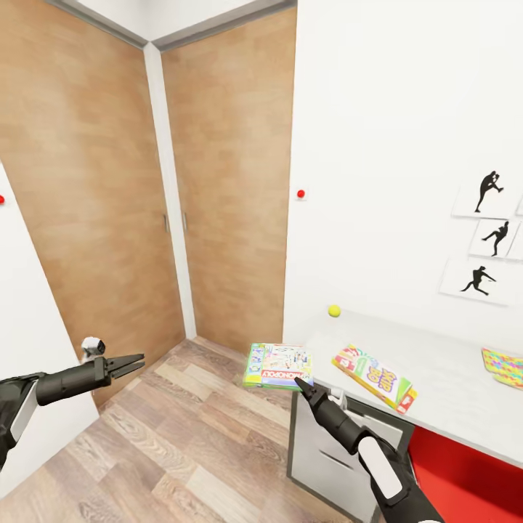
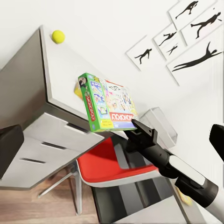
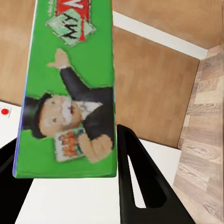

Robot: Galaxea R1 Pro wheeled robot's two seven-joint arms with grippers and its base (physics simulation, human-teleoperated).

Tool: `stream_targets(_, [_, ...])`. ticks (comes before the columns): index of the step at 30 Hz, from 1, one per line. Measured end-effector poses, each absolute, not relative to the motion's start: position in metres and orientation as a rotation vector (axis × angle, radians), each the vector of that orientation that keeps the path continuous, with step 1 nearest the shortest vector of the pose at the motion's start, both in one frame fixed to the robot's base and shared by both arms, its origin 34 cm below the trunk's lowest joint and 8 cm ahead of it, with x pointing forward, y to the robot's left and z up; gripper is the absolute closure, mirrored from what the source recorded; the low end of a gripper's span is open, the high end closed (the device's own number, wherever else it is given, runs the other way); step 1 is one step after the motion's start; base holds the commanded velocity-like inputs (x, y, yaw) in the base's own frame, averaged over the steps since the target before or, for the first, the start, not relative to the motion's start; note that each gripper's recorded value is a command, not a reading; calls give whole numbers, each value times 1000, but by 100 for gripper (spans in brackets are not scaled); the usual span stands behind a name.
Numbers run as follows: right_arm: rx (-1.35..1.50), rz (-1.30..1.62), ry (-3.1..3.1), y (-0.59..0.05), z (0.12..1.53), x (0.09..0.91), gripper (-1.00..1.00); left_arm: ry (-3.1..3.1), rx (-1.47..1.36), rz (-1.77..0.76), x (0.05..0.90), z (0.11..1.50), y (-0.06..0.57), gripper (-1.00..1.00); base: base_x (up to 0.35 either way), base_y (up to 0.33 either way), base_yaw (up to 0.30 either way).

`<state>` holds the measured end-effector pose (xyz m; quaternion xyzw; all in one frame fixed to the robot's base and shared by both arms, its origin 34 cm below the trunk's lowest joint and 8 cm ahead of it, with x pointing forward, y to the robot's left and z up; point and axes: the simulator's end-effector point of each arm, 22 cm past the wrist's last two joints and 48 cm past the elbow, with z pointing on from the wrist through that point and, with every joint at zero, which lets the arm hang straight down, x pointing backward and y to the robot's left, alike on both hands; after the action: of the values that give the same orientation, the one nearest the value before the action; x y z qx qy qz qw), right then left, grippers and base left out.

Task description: Put all the toys in the child's room - the three board games (two on the bed and one on the table), the two jigsaw puzzles on the table, and the tennis ball on the table - inside the toy box on the table in the child's room.

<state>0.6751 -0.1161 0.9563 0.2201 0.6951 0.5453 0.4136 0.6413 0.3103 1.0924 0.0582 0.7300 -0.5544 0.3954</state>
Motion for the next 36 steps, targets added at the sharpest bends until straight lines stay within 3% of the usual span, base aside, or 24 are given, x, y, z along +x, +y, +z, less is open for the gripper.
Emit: stream_targets(36, [550, 1372, 1746, -114, 969, 672, 100, 1852, 145, -1407, 638, 1104, 310, -100, 0, 0, -280])
